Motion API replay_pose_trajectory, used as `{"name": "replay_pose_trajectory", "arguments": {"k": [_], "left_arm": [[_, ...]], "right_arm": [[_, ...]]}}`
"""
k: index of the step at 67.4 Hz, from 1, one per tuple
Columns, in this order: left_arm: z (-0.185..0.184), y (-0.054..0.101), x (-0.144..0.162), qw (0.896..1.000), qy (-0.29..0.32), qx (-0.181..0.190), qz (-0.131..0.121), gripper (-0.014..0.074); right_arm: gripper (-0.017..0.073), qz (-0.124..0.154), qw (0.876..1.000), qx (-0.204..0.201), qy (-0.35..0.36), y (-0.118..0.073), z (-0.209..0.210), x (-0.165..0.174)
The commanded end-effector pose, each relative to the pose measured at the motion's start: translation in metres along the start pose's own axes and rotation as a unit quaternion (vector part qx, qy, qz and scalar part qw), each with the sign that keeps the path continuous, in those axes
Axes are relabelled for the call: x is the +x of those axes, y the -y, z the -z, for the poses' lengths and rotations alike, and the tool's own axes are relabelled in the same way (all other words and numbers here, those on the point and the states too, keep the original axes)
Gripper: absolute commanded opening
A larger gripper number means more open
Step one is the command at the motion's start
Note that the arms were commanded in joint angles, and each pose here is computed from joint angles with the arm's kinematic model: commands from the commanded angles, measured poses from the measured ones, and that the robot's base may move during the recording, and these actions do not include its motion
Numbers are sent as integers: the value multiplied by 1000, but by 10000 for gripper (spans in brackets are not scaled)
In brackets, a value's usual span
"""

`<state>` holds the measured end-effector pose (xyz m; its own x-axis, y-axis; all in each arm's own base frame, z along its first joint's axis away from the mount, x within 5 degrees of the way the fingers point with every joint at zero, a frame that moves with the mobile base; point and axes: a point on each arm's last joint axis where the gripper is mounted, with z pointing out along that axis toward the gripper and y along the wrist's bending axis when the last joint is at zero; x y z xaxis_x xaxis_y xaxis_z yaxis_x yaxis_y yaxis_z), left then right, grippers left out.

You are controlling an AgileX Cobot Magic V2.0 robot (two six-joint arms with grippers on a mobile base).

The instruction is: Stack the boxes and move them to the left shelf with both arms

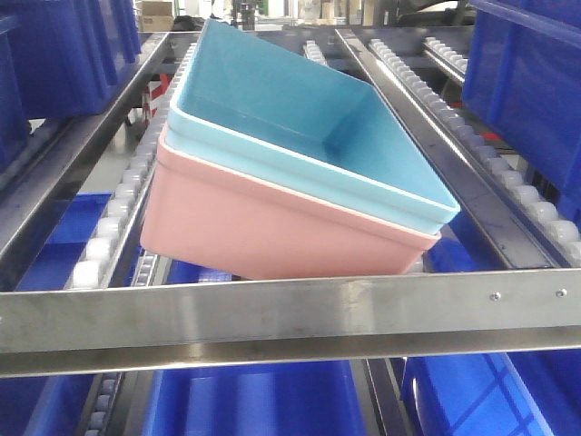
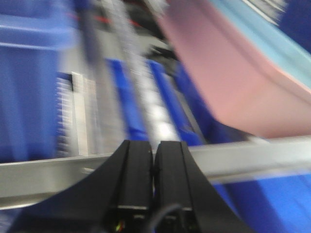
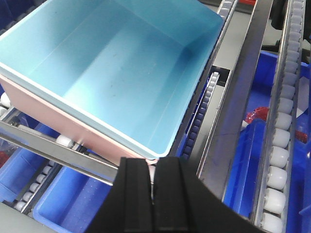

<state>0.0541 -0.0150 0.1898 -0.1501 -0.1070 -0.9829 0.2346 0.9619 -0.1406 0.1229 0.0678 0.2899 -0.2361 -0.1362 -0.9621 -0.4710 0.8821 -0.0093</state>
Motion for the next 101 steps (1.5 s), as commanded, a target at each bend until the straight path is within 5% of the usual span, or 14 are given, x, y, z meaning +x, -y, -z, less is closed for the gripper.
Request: {"name": "replay_pose_trajectory", "arguments": {"k": [1, 8, 17, 51, 101], "left_arm": [[3, -5, -15, 994, 96, -45, -18, -3], [3, -14, -11, 985, 124, -113, -32, -3], [4, -17, -12, 980, 127, -148, -34, -3], [2, -11, -11, 987, 123, -93, -34, -3], [2, -11, -11, 988, 123, -93, -34, -3]], "right_arm": [[56, 9, 998, -11, 56, -2, 4, -17], [56, 9, 998, -11, 56, -2, 4, -17], [56, 9, 998, -11, 56, -2, 4, -17], [56, 9, 998, -11, 56, -2, 4, -17], [56, -3, 998, -14, 64, -2, 4, -18]]}}
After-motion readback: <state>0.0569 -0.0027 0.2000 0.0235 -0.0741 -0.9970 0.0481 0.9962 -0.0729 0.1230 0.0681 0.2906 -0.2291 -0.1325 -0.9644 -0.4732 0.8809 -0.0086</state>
